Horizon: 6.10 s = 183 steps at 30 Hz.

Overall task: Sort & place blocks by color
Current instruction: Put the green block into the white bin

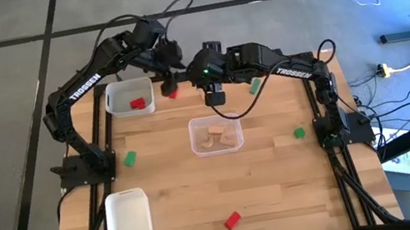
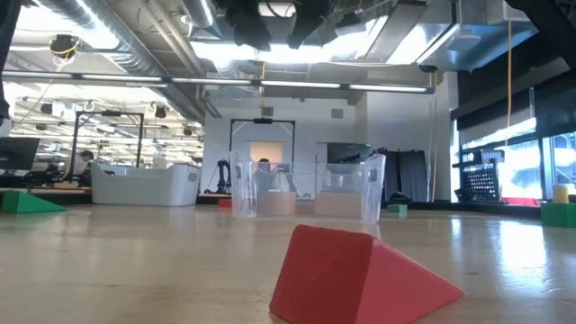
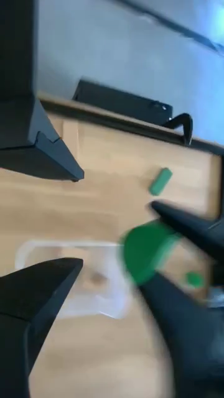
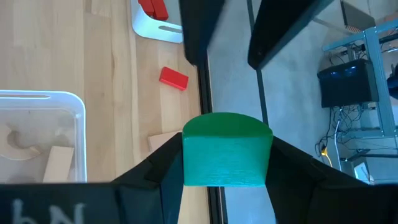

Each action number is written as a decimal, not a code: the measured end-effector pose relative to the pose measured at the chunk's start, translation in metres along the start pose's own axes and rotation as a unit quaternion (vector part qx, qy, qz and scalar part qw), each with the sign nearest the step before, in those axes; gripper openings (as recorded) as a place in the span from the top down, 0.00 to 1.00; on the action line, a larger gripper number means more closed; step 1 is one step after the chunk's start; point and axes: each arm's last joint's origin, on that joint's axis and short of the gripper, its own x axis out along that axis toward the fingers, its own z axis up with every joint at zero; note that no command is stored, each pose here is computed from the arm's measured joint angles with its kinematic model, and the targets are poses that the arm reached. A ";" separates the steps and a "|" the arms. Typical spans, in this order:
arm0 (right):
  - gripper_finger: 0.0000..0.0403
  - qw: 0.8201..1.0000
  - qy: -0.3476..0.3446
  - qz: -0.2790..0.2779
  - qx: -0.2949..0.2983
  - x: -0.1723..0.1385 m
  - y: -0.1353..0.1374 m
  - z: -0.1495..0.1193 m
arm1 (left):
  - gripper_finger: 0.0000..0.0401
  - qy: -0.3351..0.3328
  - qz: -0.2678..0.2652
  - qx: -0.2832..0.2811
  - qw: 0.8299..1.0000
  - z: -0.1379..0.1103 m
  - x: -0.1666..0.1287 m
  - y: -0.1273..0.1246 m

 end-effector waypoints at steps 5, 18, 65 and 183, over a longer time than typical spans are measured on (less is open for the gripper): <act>0.57 1.000 0.000 0.000 0.006 0.000 0.000 0.000 | 0.49 0.013 0.006 0.125 0.992 -0.002 0.000 0.000; 0.57 0.991 -0.028 0.067 0.109 -0.024 -0.016 -0.011 | 0.49 -0.022 -0.010 0.240 0.970 0.007 0.003 -0.011; 0.57 0.939 -0.085 0.292 0.158 -0.021 -0.072 -0.048 | 0.49 -0.083 0.138 0.466 0.870 0.040 -0.031 -0.062; 0.41 0.942 -0.123 0.303 0.078 -0.027 -0.068 -0.046 | 0.79 0.094 0.077 0.371 0.921 0.014 0.010 -0.079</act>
